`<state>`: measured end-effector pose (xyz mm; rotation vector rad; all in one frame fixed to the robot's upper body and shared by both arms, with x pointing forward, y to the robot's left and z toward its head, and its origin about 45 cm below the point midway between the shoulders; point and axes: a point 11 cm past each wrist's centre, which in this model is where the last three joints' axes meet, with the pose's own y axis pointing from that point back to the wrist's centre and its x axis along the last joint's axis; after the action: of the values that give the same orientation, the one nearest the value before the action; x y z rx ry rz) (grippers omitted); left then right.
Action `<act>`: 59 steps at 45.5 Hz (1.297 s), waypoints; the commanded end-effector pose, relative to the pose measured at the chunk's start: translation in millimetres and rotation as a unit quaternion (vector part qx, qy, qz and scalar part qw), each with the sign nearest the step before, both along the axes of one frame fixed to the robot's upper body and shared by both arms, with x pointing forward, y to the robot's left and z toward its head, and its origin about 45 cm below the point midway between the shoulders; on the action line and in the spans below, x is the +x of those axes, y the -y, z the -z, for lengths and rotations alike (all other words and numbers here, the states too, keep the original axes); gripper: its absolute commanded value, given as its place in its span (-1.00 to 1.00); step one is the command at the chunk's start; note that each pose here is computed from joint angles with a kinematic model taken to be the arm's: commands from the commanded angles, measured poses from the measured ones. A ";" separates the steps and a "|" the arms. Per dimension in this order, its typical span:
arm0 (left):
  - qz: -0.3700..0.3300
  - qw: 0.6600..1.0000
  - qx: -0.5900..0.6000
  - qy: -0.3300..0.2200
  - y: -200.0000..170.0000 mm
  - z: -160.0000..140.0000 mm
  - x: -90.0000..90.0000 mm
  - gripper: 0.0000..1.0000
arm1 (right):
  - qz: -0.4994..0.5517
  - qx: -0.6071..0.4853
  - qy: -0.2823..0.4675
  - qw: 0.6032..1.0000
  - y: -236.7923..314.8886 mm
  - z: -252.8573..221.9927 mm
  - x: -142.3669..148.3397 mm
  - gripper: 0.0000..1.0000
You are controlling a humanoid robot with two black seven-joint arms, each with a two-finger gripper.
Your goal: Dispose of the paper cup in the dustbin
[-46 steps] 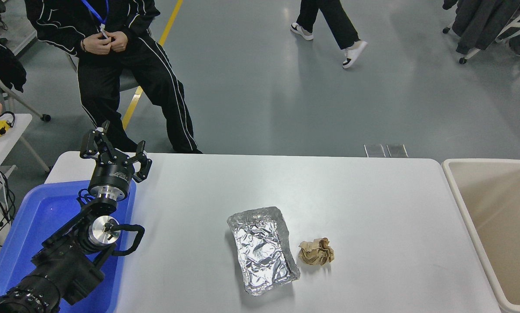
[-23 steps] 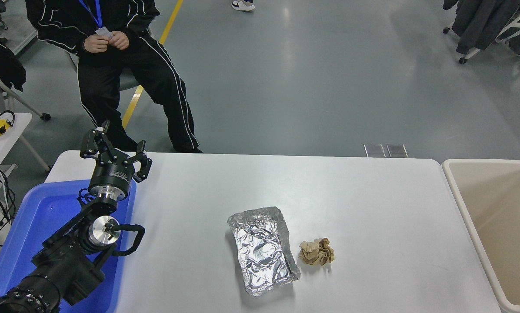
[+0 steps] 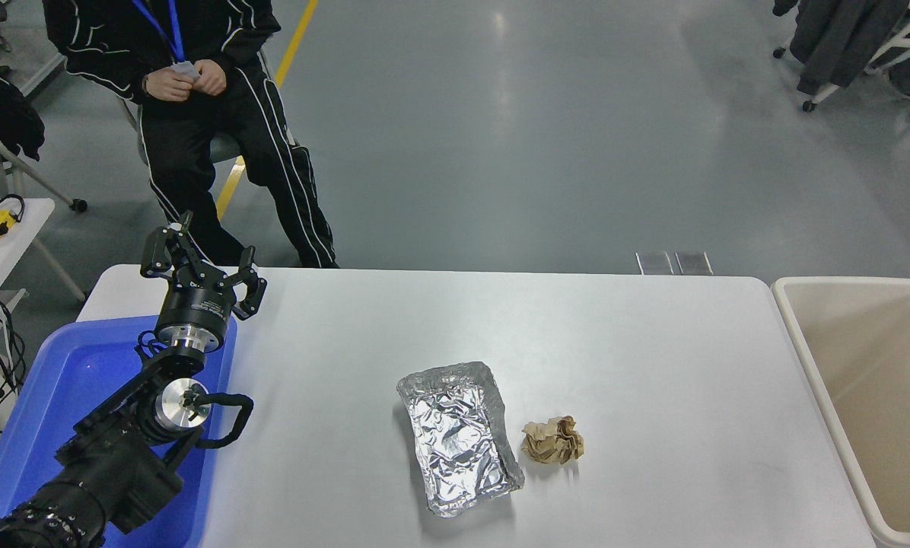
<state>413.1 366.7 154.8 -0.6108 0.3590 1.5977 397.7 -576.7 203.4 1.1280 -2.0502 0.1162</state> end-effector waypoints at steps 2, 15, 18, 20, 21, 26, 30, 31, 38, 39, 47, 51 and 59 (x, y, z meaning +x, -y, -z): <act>0.000 1.000 0.000 0.000 0.0 0.1 0.0 1.00 | 0.009 0.090 0.194 0.977 -13.1 -122.1 61.2 0.98; 0.000 1.000 0.000 0.000 0.0 0.1 0.0 1.00 | -0.153 0.249 0.369 0.882 -90.6 -248.9 96.7 0.98; 0.000 1.000 0.000 0.000 0.0 0.1 0.0 1.00 | -0.172 0.278 0.391 0.861 -102.8 -257.5 94.9 0.98; 0.000 1.000 0.000 0.000 0.0 0.1 0.0 1.00 | -0.176 0.304 0.406 0.844 -107.7 -257.5 93.1 0.98; 0.000 1.000 0.000 0.000 0.0 0.1 0.0 1.00 | -0.178 0.313 0.410 0.838 -109.4 -256.6 92.2 0.98; 0.000 1.000 0.000 0.000 0.0 0.1 0.0 1.00 | -0.218 0.377 0.418 0.797 -130.3 -237.9 86.0 0.98; 0.000 1.000 0.000 0.000 0.0 0.1 0.0 1.00 | -0.220 0.396 0.422 0.785 -135.6 -203.1 78.2 0.98; 0.000 1.000 0.000 0.000 0.0 0.1 0.0 1.00 | -0.212 0.402 0.420 0.786 -136.3 -184.7 75.7 0.98; 0.000 1.000 0.000 0.000 0.0 0.1 0.0 1.00 | -0.164 0.444 0.361 0.803 -154.3 -71.2 54.3 0.98; 0.000 1.000 0.000 0.000 0.0 0.1 0.0 1.00 | -0.158 0.445 0.354 0.807 -157.7 -52.8 47.4 0.98; 0.000 1.000 0.000 0.000 0.0 0.1 0.0 1.00 | -0.148 0.434 0.330 0.825 -167.2 -1.8 25.3 0.98; 0.000 1.000 0.000 0.000 0.0 0.1 0.0 1.00 | -0.139 0.443 0.318 0.827 -172.5 14.7 19.3 0.98; 0.000 1.000 0.000 0.000 0.0 0.1 0.0 1.00 | -0.131 0.456 0.306 0.825 -181.7 30.4 13.2 0.98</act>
<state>413.0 366.7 154.7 -0.6107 0.3592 1.5980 428.9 -407.7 209.3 2.2175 -2.5809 -0.3959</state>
